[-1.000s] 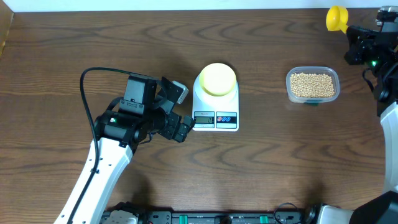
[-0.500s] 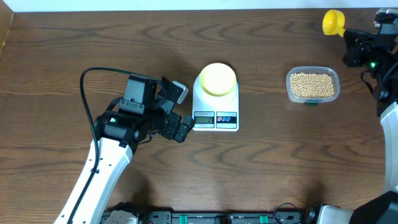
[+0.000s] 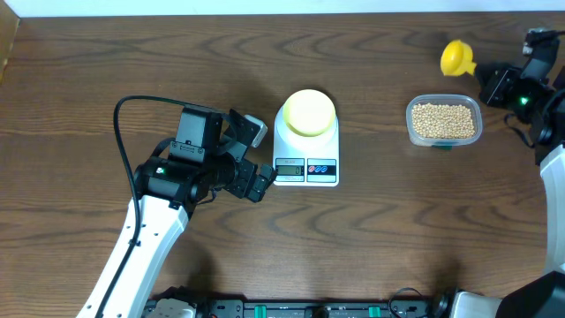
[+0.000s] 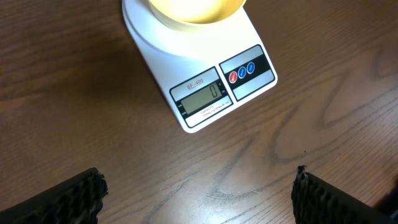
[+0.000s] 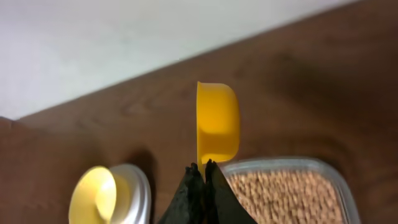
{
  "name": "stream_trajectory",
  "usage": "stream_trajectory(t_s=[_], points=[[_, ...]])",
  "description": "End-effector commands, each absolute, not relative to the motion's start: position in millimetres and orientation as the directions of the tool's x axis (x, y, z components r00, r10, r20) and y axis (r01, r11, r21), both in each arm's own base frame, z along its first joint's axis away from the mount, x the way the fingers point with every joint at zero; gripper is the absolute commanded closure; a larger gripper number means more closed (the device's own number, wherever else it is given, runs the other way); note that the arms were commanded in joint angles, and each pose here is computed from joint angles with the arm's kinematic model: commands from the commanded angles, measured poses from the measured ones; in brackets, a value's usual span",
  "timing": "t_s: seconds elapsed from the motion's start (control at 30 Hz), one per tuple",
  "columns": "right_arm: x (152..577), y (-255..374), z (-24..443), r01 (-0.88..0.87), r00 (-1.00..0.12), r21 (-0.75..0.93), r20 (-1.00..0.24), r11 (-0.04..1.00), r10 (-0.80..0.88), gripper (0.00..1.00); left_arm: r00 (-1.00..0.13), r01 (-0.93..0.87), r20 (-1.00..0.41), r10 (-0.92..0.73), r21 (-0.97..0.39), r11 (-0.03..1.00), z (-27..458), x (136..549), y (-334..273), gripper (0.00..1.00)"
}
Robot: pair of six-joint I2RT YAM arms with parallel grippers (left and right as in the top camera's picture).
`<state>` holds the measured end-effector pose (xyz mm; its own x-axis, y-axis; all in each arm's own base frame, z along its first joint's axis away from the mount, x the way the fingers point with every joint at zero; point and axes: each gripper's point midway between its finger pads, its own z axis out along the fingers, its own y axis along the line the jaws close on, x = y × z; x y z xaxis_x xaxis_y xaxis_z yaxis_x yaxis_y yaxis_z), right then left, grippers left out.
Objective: Scoop item into bowl and weigh 50g on scale
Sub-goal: 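Move the yellow scoop with the right gripper over the bean tub, then dip the yellow scoop into the soybeans and scoop with right gripper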
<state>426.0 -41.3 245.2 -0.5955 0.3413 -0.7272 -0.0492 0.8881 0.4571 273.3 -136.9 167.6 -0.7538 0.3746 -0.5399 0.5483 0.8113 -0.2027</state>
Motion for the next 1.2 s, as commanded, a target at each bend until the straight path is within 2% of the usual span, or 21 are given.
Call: stream_trajectory(t_s=[0.0,0.07,0.33,0.4,0.47,0.67,0.9,1.0,1.17], points=[[423.0,-48.2,240.6,-0.025,-0.608,0.378,-0.741,0.925,0.287,0.99,-0.762,0.547,-0.533,0.369,-0.223,0.807,167.0,271.3,-139.5,0.02],[418.7,-50.5,233.8,-0.003,-0.629,0.365,-0.725,0.931,0.282,0.99,-0.762,0.547,-0.533,0.369,-0.223,0.807,167.0,271.3,-139.5,0.02],[399.3,-23.1,223.5,-0.057,-0.714,0.480,-0.632,0.875,0.301,0.99,-0.762,0.547,-0.533,0.369,-0.223,0.807,167.0,271.3,-139.5,0.02],[400.7,-37.2,217.4,0.005,-0.708,0.423,-0.638,0.906,0.302,0.99,-0.762,0.547,-0.533,0.369,-0.223,0.807,167.0,271.3,-139.6,0.02],[401.0,-44.5,214.7,-0.011,-0.706,0.349,-0.666,0.937,0.240,0.99,-0.761,0.547,-0.533,0.369,-0.223,0.807,167.0,271.3,-139.6,0.02],[396.8,-49.2,207.4,0.009,-0.725,0.302,-0.654,0.953,0.214,0.99,-0.761,0.547,-0.533,0.369,-0.223,0.807,167.0,271.3,-139.5,0.02],[391.0,-63.2,192.0,0.075,-0.769,0.076,-0.630,0.994,0.107,0.99,-0.761,0.547,-0.533,0.369,-0.223,0.807,167.0,271.3,-139.5,0.02],[387.9,-59.2,186.7,0.021,-0.790,0.033,-0.612,0.999,0.036,0.99,-0.761,0.547,-0.533,0.369,-0.223,0.807,167.0,271.3,-139.6,0.02],[388.5,-60.2,179.1,0.022,-0.803,0.033,-0.595,0.999,0.037,0.99,-0.761,0.547,-0.533,0.369,-0.223,0.807,167.0,271.3,-139.5,0.02]])
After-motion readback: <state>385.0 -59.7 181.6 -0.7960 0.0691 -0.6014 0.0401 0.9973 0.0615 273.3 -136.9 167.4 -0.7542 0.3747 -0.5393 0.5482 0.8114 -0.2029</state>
